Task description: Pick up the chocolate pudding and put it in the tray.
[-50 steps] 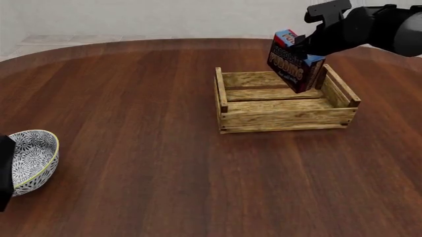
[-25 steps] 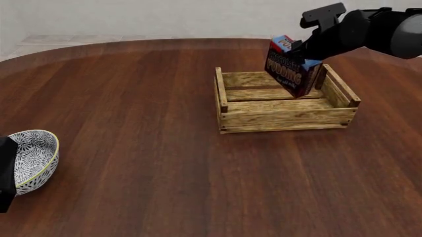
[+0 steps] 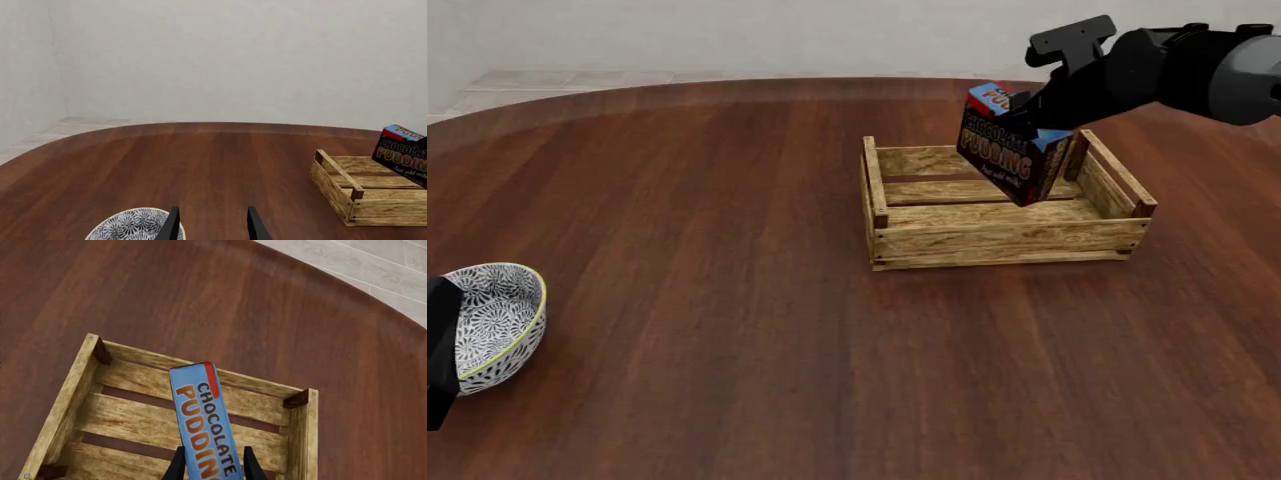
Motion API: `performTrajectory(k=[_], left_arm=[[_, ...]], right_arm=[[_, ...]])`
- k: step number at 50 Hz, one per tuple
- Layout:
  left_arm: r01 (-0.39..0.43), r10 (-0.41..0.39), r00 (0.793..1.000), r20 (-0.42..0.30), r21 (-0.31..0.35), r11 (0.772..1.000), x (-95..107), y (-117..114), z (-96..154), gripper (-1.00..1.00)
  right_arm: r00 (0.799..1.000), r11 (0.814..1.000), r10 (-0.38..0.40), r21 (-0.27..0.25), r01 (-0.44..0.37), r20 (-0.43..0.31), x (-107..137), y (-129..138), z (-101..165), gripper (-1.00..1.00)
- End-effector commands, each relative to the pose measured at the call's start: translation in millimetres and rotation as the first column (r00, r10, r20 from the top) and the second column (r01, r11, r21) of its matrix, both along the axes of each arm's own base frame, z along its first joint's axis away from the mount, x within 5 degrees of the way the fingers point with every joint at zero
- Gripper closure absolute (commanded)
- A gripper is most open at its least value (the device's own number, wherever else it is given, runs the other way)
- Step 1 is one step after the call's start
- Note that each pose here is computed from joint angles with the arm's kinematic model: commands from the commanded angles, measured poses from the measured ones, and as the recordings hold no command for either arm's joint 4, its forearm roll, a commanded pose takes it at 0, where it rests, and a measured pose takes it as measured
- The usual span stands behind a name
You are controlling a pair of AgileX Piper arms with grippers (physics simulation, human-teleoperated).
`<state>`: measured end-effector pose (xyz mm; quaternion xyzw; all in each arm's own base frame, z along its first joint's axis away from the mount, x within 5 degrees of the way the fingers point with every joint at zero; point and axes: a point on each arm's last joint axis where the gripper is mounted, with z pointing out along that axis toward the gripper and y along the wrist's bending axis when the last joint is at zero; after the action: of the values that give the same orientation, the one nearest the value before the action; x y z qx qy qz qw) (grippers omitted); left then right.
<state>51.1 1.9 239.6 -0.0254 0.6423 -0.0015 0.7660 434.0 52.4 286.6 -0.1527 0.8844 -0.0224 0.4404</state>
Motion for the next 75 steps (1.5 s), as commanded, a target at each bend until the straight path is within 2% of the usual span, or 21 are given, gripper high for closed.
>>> performTrajectory(k=[1, 29, 34, 75], left_arm=[[-0.001, 0.001, 1.0, 0.003, 0.0, 1.0, -1.3, 0.0, 5.0, -1.0], [-0.001, 0.001, 1.0, 0.004, -0.001, 1.0, -3.2, 0.0, 11.4, -1.0], [-0.001, 0.001, 1.0, 0.006, 0.001, 1.0, -2.1, 0.0, 8.0, -1.0], [-0.002, 0.002, 1.0, 0.003, 0.003, 1.0, 0.3, 0.1, -1.2, -1.0]], right_arm=[[1.0, 1.0, 0.002, 0.013, -0.002, -0.013, -1.3, 5.5, -6.3, 1.0], [1.0, 1.0, 0.005, 0.009, -0.005, -0.018, -1.1, 5.9, -9.0, 1.0], [0.999, 1.0, 0.021, -0.004, -0.021, -0.035, 0.7, 9.2, -18.2, 1.0], [0.999, 1.0, 0.02, -0.004, -0.02, -0.049, 5.8, 10.5, -31.4, 1.0]])
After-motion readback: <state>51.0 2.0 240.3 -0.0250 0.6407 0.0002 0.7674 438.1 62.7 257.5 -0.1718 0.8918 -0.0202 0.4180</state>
